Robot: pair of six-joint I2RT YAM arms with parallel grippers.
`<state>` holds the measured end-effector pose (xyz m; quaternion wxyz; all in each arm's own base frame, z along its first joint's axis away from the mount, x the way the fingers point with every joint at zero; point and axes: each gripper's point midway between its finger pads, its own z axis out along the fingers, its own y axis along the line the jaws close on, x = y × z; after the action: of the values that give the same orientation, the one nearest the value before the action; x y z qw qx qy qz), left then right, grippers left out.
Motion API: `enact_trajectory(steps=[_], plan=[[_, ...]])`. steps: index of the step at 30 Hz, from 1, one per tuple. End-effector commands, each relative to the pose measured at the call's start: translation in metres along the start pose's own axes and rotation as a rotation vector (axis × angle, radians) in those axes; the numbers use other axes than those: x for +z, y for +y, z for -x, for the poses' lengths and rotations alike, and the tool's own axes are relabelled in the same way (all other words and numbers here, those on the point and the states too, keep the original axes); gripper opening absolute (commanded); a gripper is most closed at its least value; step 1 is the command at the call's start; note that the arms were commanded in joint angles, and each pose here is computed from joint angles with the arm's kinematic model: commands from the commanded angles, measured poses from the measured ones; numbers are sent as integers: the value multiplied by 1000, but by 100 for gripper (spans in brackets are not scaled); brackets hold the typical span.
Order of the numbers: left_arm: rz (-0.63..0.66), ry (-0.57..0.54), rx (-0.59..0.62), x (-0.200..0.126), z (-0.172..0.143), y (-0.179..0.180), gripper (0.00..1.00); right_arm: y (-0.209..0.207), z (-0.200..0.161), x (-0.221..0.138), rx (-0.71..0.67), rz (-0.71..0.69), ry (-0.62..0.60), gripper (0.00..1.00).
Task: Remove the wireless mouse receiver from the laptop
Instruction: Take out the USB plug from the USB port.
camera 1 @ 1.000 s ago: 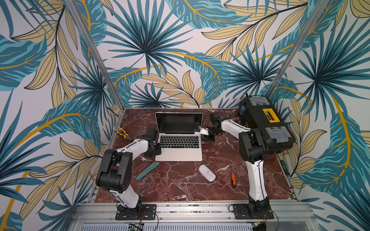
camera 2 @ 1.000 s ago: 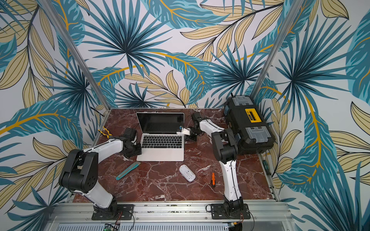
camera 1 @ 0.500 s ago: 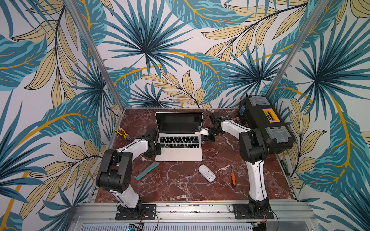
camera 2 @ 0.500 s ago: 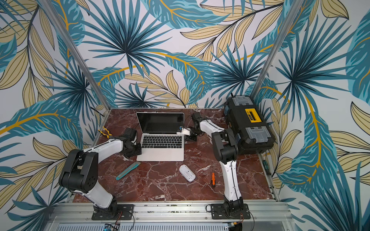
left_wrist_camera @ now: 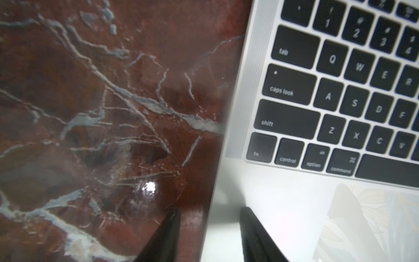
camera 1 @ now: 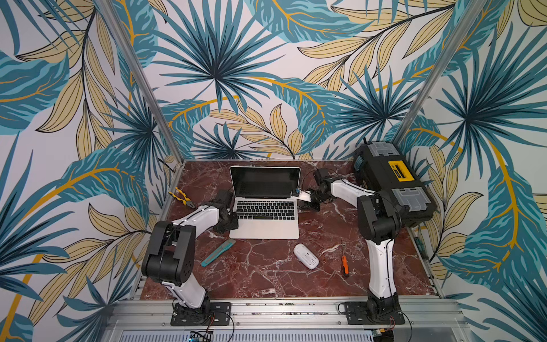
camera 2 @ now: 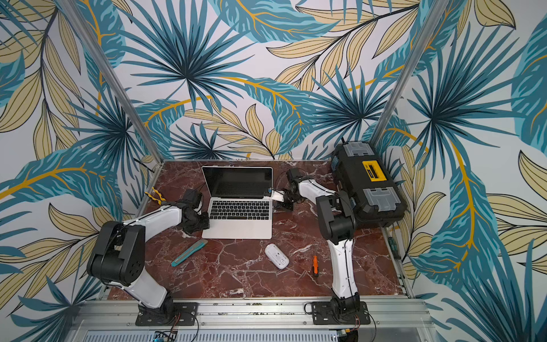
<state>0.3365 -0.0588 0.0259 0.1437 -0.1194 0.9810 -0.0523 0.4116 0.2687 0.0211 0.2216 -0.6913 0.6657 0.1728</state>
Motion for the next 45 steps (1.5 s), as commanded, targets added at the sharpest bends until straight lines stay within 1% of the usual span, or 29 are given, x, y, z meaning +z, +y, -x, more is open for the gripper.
enact_trajectory(steps=[1,6,10,12,15,17,19,21,23,25,28,29,30,31,33,34,36,39,40,42,45], plan=[[65,130,15,15,-37,17,47,30,-51,5,95,85,128,4],[58,131,16,14,-38,16,47,32,-52,-5,151,66,113,3],[55,124,16,14,-37,16,46,30,-48,-15,225,20,80,3],[53,102,16,10,-34,15,46,28,-44,-22,259,-15,64,2],[60,44,11,-2,-25,17,46,30,-30,-35,305,-58,1,1],[52,-15,-5,-15,-18,16,47,35,-23,-45,329,-83,-40,3],[-2,-90,-3,-32,-10,7,47,44,-18,-54,375,-93,-69,4],[-58,-150,24,-48,-5,-6,47,56,-11,-60,428,-87,-99,4],[-133,-197,94,-63,-3,-27,47,62,-3,-71,458,-118,-133,4],[-225,-226,177,-75,-6,-55,47,71,2,-78,517,-141,-170,4],[-427,-241,321,-89,-21,-110,48,80,3,-92,631,-205,-226,6],[-495,-243,380,-94,-29,-131,48,86,7,-99,656,-217,-262,7],[-581,-240,469,-99,-42,-159,50,95,9,-105,687,-220,-301,7],[-634,-233,540,-102,-54,-179,52,101,9,-109,722,-228,-325,7],[-762,-221,731,-110,-87,-221,59,110,13,-124,761,-261,-386,7],[-789,-227,803,-111,-99,-236,63,115,11,-128,793,-281,-413,7],[-806,-244,867,-108,-107,-259,68,131,17,-139,810,-268,-479,7],[-914,-192,909,-99,-115,-288,70,144,21,-152,863,-263,-529,8],[-955,-177,949,-99,-122,-295,72,147,20,-153,882,-262,-530,8],[-1008,-165,1037,-95,-136,-305,77,157,22,-155,897,-242,-549,8],[-1068,-179,1159,-97,-152,-309,82,172,22,-157,900,-223,-575,8]])
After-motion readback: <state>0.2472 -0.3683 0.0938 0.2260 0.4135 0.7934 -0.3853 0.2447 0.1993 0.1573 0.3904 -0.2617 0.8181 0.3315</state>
